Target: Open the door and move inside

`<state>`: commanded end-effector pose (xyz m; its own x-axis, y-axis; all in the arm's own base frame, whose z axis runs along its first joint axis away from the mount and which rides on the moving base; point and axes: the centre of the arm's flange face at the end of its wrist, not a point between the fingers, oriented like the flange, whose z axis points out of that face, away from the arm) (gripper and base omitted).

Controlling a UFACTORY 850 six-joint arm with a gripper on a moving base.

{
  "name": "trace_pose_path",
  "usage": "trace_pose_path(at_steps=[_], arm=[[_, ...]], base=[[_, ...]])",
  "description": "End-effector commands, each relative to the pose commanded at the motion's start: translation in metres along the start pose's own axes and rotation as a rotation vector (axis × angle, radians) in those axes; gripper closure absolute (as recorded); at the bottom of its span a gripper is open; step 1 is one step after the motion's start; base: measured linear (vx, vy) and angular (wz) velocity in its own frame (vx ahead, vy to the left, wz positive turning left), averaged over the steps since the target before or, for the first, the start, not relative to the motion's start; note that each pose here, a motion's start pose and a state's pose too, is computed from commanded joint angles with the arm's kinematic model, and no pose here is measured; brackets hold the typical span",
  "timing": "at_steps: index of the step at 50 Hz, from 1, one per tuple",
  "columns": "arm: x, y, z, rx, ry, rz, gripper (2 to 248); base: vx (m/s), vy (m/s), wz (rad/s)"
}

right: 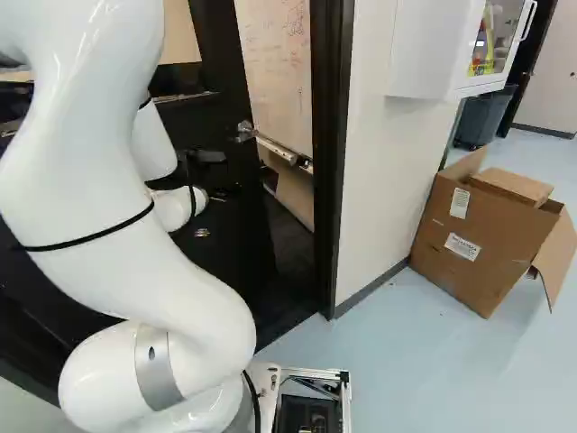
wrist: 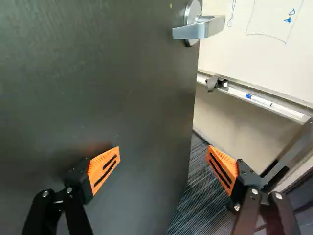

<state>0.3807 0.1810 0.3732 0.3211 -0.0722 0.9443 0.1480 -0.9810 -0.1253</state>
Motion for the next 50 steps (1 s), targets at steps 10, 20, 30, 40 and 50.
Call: trace_pose_path(at_steps=[10,20,30,40,50], arm=[[-0.001,-0.013,0.003,0.008,-0.002,0.006,3],[-0.003,-0.026,0.006,0.024,-0.004,0.008,3],[-0.004,-0.041,0.008,0.051,-0.006,0.0,3],[-0.005,-0.056,0.012,0.077,-0.007,-0.007,3],[-0.006,-0.07,0.015,0.101,-0.006,-0.037,3]], base=[[-0.001,-0.005,-0.019],[0.001,-0.003,-0.015],[0.0,0.0,0.0],[0.0,0.0,0.0],[0.0,0.0,0.0]])
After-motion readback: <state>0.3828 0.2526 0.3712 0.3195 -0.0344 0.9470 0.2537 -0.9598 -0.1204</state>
